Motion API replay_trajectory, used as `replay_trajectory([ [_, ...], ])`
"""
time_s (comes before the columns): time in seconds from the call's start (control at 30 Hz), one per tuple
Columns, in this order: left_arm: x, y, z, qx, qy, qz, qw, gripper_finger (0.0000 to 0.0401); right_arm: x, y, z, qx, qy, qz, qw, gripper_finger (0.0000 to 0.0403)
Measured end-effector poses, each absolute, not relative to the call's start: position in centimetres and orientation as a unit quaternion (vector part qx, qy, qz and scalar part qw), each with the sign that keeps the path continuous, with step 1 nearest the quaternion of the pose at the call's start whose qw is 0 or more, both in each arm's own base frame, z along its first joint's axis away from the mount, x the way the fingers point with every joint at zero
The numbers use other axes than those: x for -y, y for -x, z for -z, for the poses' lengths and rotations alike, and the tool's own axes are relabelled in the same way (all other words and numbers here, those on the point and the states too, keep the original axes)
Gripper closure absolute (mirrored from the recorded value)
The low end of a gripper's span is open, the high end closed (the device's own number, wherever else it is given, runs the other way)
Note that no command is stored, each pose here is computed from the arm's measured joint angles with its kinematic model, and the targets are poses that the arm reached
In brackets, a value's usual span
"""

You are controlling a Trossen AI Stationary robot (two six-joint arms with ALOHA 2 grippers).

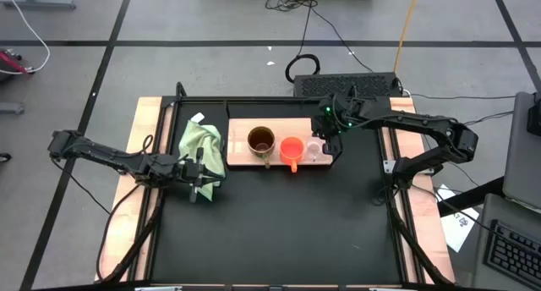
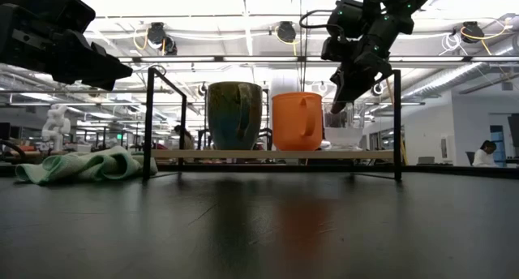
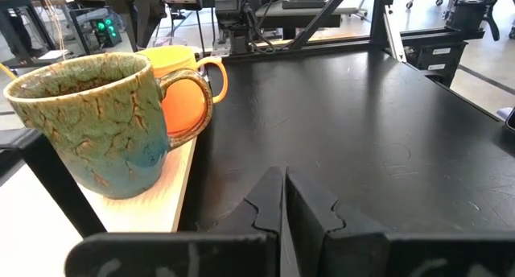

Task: Stack small to large cups/mugs on shelf
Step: Put the transparent mug to the right of the orange mug on the shelf, then return to Home Position

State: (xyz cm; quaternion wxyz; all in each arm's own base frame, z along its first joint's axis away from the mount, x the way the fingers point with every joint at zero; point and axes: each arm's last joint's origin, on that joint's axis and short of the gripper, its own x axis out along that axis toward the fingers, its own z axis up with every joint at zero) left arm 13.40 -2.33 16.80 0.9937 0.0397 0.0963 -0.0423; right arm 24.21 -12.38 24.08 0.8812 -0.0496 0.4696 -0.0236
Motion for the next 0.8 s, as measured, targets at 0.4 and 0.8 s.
replay_trajectory([
  [0.4,2.3,-13.4,-16.8,-0.098,-0.040,0.042,0.993,0.0380,12.5,-24.6,-24.9,-0.448,0.044,0.021,0.893,0.0365],
  [0.8,2.3,-13.4,-16.7,-0.104,-0.039,0.043,0.993,0.0380,12.5,-24.7,-25.9,-0.446,0.032,0.026,0.894,0.0319],
])
